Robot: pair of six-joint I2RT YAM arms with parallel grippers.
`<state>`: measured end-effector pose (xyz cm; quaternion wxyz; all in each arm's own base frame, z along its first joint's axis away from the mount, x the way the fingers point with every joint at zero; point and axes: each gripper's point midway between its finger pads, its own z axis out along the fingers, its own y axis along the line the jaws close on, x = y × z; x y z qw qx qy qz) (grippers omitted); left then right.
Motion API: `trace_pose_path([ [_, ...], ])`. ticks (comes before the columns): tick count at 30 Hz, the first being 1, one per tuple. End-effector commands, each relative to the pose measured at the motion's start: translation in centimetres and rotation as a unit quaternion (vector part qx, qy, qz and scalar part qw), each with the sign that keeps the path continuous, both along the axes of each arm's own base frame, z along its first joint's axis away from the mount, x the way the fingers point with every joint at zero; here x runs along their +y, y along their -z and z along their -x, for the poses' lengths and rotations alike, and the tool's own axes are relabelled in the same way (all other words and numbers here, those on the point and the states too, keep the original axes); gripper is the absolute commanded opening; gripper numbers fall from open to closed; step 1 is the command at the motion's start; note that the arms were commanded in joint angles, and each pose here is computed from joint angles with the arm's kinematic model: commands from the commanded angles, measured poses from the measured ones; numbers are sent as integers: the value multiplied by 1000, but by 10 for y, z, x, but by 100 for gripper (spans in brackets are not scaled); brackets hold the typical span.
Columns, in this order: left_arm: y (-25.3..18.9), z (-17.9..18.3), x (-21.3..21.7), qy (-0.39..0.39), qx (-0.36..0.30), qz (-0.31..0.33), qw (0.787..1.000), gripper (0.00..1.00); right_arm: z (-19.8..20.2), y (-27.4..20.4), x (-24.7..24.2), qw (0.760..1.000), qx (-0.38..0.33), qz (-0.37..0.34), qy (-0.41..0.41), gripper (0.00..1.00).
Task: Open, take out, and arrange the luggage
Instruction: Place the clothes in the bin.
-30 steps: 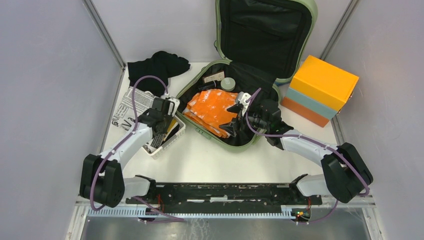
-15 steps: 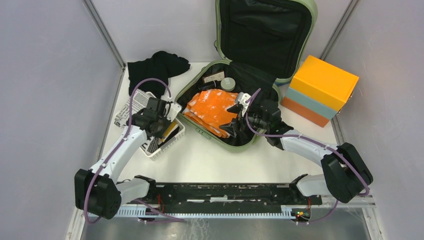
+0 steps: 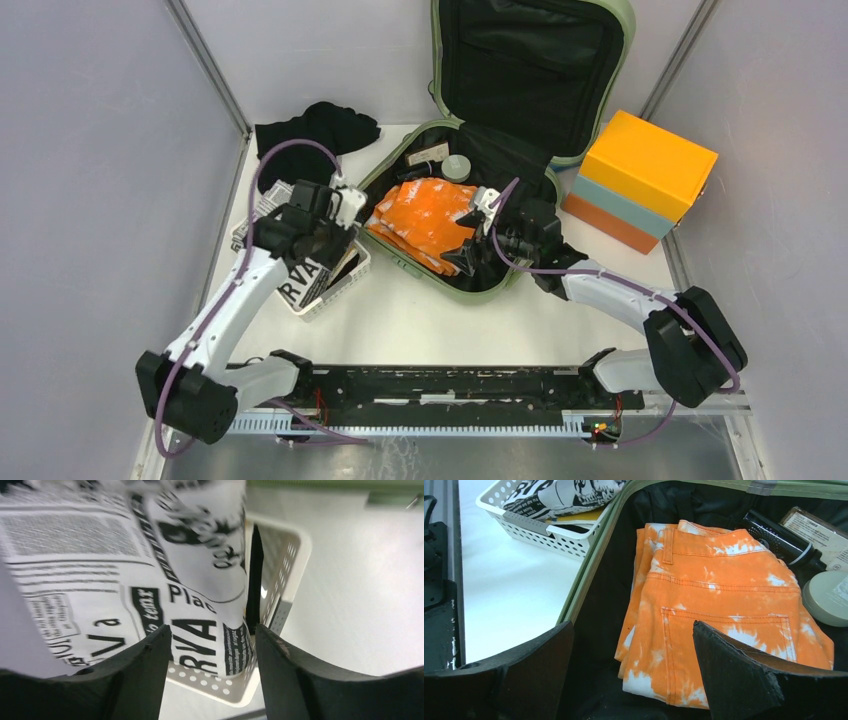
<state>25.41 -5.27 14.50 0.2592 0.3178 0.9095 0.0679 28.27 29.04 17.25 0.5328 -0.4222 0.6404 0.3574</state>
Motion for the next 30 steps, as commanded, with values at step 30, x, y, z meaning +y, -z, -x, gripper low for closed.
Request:
trace_pose_path([
  [30, -115, -23, -104, -147, -157, 500, 839, 100, -113, -7, -78, 939, 105, -36, 325, 98],
])
